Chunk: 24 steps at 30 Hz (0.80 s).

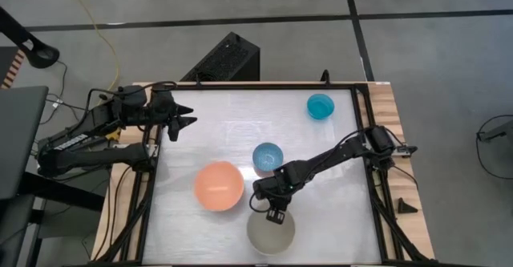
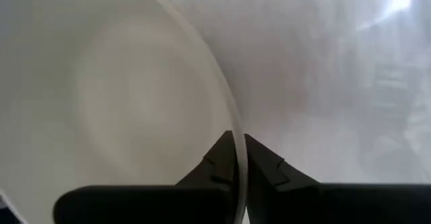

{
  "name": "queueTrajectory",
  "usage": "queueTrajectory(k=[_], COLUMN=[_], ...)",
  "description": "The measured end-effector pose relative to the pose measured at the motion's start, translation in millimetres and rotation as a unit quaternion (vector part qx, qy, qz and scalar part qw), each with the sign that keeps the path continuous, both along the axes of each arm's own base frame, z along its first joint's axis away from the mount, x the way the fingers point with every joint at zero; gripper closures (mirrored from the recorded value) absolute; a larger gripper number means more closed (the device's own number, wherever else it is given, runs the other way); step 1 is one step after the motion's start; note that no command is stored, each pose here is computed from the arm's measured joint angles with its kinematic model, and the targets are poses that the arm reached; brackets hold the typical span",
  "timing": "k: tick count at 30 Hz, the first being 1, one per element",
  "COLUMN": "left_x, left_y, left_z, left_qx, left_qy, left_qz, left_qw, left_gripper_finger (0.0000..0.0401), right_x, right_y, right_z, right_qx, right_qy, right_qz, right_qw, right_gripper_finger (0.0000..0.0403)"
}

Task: Nest bowls inside each other
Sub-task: Stack the gray bowl on top of the orange bowl

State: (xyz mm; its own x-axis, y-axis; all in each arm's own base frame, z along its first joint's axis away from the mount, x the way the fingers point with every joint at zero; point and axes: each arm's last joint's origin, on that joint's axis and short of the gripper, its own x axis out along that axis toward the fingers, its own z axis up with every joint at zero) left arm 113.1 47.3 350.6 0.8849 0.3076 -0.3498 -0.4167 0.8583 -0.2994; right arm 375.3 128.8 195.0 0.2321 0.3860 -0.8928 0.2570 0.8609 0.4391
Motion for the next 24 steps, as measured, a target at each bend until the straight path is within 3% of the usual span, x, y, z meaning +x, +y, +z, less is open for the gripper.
queueTrajectory(k=[6,11,19,24], left_x=[0,0,2,5], left_y=[0,0,2,3], left_z=[0,0,-1,-1], left_qx=[-0.001,-0.001,-0.005,-0.019], left_qy=[0.0,0.0,0.002,-0.005], left_qz=[0.001,0.001,0.017,0.023], left_qw=[1.0,1.0,1.0,1.0], left_gripper_finger=[0.0205,0.0205,0.0204,0.0204], right_x=[12,23,41,50], right_y=[1,-8,-52,-78], right_z=[18,54,106,91], right_qx=[0.055,0.093,0.057,0.009], right_qy=[-0.094,-0.223,-0.425,-0.406], right_qz=[0.03,0.019,-0.056,-0.108], right_qw=[0.994,0.97,0.902,0.908], right_gripper_finger=[0.0373,0.0373,0.0373,0.0373])
